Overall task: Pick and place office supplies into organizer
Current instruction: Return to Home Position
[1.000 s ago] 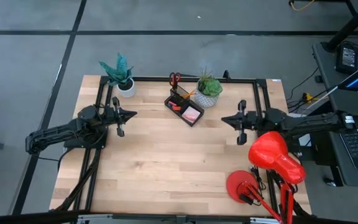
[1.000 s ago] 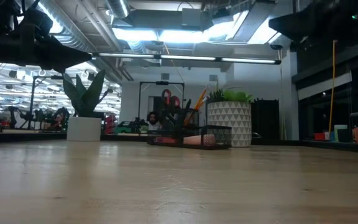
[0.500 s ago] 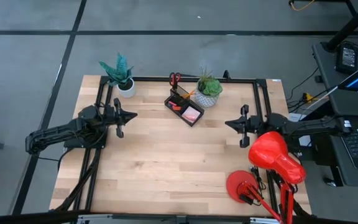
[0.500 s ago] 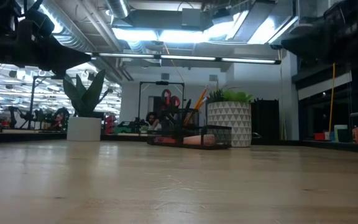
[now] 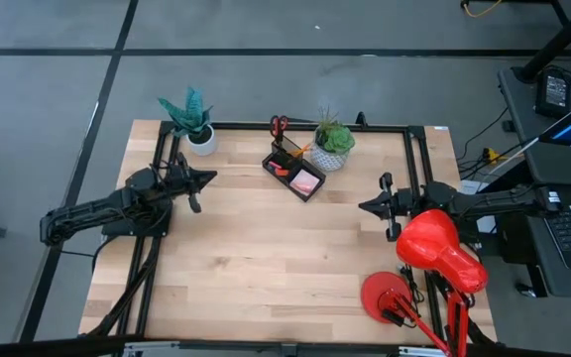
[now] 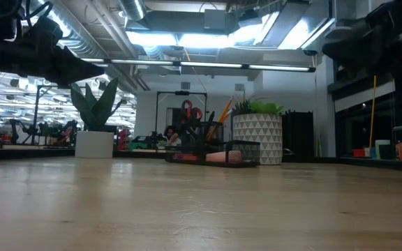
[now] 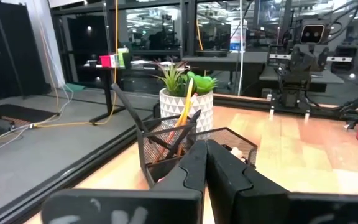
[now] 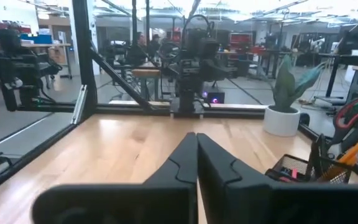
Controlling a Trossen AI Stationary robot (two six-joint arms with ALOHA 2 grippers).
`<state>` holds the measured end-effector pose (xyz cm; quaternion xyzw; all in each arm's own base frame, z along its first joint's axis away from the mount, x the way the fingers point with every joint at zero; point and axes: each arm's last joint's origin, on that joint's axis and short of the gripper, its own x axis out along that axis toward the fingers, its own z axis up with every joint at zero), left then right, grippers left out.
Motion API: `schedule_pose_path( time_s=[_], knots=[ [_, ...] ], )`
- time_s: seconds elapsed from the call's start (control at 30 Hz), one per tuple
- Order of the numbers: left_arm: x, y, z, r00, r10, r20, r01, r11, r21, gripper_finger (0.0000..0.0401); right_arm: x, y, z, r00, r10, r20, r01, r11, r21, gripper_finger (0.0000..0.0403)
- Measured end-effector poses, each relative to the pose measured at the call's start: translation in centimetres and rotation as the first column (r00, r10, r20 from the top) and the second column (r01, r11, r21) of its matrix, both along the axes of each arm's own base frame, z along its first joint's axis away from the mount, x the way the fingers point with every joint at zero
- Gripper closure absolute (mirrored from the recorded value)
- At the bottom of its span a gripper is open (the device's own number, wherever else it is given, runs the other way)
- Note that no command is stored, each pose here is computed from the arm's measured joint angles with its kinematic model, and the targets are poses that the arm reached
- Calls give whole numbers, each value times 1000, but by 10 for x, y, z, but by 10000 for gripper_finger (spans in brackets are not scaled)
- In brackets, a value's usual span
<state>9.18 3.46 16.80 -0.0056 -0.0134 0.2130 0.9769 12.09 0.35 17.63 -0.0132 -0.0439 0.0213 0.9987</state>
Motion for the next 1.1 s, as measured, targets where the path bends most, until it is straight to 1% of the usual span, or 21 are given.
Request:
schedule_pose_path(
  time_s=[0.23,0.77,0.83,0.93,1.0,1.1],
  knots=[
    [0,0,0,1000,-1,-1,1,1000,1,393,0,0,-1,1000,8,-16,-6,997,74,377],
    [0,0,0,1000,-3,-1,3,1000,1,394,0,0,-1,1000,7,-19,-5,997,72,374],
    [0,0,0,1000,-3,-1,3,1000,1,393,0,0,-4,999,8,-46,-5,998,66,374],
    [0,0,0,1000,-3,-1,3,1000,1,394,-4,2,-10,994,16,-110,-9,998,67,374],
    [0,0,0,1000,-3,-1,3,1000,1,396,-8,2,-10,994,9,-110,-2,998,64,374],
    [0,0,0,1000,-3,-1,3,1000,1,397,-14,6,-10,994,47,-97,-43,998,41,374]
  ],
)
